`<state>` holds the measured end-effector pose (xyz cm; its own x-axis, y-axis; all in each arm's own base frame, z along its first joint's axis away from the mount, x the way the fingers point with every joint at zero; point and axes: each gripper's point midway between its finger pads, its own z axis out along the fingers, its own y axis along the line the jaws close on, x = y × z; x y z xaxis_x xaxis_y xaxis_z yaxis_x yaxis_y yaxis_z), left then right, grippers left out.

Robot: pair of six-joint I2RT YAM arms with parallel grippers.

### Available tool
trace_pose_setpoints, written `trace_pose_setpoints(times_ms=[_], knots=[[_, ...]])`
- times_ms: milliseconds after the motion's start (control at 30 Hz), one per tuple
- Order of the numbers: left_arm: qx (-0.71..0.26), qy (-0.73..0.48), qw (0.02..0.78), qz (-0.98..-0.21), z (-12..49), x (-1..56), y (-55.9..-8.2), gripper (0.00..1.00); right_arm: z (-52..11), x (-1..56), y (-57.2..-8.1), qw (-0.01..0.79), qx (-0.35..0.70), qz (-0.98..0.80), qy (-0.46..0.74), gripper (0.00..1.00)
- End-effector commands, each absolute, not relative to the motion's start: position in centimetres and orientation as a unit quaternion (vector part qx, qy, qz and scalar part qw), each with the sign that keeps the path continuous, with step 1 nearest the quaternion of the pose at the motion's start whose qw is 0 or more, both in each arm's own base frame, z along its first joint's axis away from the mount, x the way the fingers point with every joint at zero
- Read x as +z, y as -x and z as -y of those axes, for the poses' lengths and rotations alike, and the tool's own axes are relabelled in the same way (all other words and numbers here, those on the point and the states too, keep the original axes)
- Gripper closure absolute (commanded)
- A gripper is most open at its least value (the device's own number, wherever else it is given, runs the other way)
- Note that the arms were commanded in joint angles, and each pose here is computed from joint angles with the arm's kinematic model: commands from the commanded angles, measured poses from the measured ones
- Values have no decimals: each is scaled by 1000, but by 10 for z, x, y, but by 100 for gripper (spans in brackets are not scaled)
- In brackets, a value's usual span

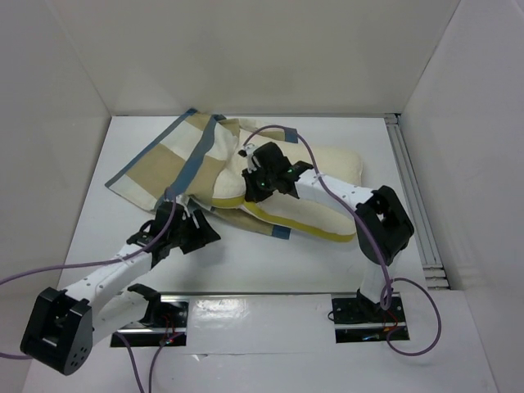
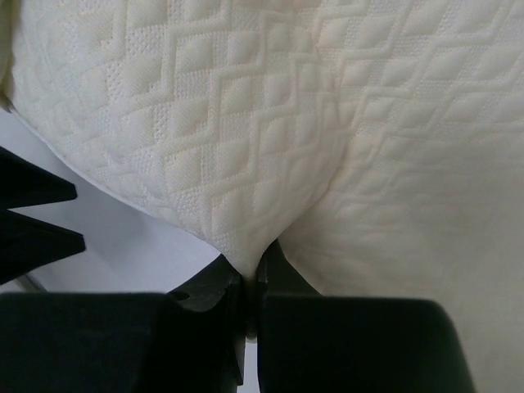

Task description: Put the pillow into the pillowcase

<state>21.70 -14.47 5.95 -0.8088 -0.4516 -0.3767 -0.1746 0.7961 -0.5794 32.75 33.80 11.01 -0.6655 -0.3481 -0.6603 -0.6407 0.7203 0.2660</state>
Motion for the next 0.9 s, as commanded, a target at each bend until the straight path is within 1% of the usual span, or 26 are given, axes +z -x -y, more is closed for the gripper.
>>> trace_pose_setpoints(times_ms=[0,67,100,367,533,600,700,867], knots=[[-328,153,308,-880,166,82,-243,25,-361,179,-335,354,310,-836,282,100],[-333,157,318,-874,169,84,-252,17,-363,180,-338,356,311,-835,282,100],[-334,163,314,-874,169,80,-252,16,-364,180,-336,353,315,-834,284,100],[-355,152,349,-854,174,94,-270,18,-367,187,-341,360,313,-832,283,100],[-360,168,343,-852,171,87,-276,18,-367,185,-342,357,312,-834,283,100],[-354,180,344,-851,165,83,-282,23,-367,185,-342,357,312,-834,283,100],[-366,194,350,-840,164,87,-291,29,-368,186,-340,355,316,-832,285,100],[-371,194,353,-837,167,89,-305,32,-372,186,-336,352,320,-832,285,100]])
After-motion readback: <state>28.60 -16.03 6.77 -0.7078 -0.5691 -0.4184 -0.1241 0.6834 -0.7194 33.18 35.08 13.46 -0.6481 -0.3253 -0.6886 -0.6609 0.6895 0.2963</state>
